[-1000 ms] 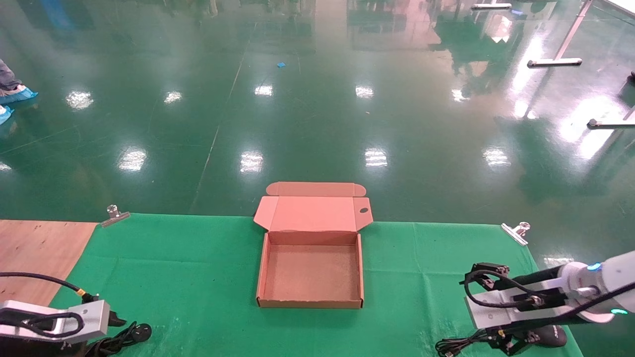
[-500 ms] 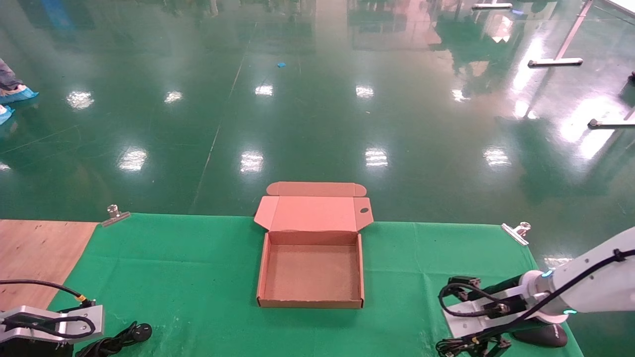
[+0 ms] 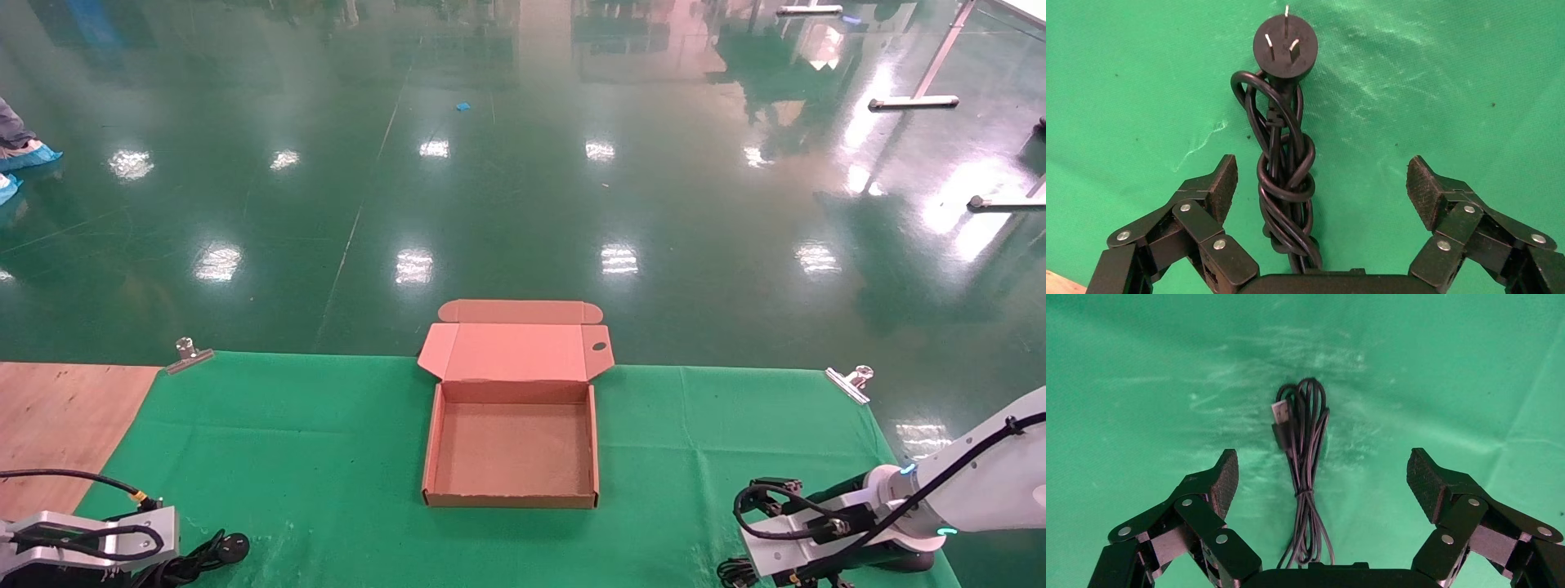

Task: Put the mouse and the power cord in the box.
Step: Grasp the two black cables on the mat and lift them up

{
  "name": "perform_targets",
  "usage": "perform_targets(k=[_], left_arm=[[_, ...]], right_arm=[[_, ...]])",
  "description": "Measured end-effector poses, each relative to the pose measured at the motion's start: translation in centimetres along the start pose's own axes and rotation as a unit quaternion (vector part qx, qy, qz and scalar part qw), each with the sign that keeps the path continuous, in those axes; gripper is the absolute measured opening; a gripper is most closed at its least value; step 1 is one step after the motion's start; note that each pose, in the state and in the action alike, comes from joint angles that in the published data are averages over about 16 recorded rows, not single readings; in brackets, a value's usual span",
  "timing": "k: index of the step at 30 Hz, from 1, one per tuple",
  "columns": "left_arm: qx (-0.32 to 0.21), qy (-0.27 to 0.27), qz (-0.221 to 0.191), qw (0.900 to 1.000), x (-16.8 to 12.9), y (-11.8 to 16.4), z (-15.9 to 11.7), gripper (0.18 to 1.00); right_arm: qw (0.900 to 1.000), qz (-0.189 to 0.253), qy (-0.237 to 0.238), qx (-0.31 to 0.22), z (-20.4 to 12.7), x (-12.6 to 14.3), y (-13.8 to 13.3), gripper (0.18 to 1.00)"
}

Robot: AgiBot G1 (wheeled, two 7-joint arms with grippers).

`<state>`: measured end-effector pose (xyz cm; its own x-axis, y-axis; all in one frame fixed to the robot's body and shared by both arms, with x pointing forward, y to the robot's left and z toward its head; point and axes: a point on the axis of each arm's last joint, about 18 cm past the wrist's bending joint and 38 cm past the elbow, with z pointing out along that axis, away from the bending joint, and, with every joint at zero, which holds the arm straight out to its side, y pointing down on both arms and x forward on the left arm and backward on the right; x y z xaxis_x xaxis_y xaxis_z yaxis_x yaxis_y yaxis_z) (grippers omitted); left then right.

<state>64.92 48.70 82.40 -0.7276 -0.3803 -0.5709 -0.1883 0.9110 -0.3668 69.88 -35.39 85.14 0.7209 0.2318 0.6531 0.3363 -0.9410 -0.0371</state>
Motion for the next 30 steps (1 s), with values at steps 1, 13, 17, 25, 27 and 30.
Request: perform_targets(k=[1, 13, 17, 25, 27, 30], left_arm=[[0.000, 0.000, 0.000, 1.0000, 0.0, 0.0, 0.0, 1.001], [-0.004, -0.004, -0.003, 1.0000, 0.1, 0.1, 0.5, 1.001], [-0.006, -0.005, -0.003, 1.0000, 0.1, 0.2, 0.6, 0.998], [-0.016, -0.013, -0.003, 0.9998, -0.3, 0.6, 0.4, 0.977], [-0.020, -0.017, -0.003, 0.9997, -0.4, 0.7, 0.4, 0.968], [-0.026, -0.024, -0.003, 0.9994, -0.6, 1.0, 0.3, 0.938]], right_arm=[[1.000, 0.000, -0.002, -0.001, 0.1, -0.1, 0.1, 1.001], [1.000, -0.002, -0.015, -0.011, 0.8, -1.0, 0.9, 1.000], [1.000, -0.004, -0.017, -0.013, 0.8, -1.0, 1.0, 0.999], [1.000, -0.009, -0.019, -0.012, 0.9, -1.0, 1.0, 0.965], [1.000, -0.010, -0.019, -0.012, 1.0, -1.0, 1.0, 0.948], [1.000, -0.011, -0.020, -0.011, 1.0, -1.0, 0.9, 0.918]])
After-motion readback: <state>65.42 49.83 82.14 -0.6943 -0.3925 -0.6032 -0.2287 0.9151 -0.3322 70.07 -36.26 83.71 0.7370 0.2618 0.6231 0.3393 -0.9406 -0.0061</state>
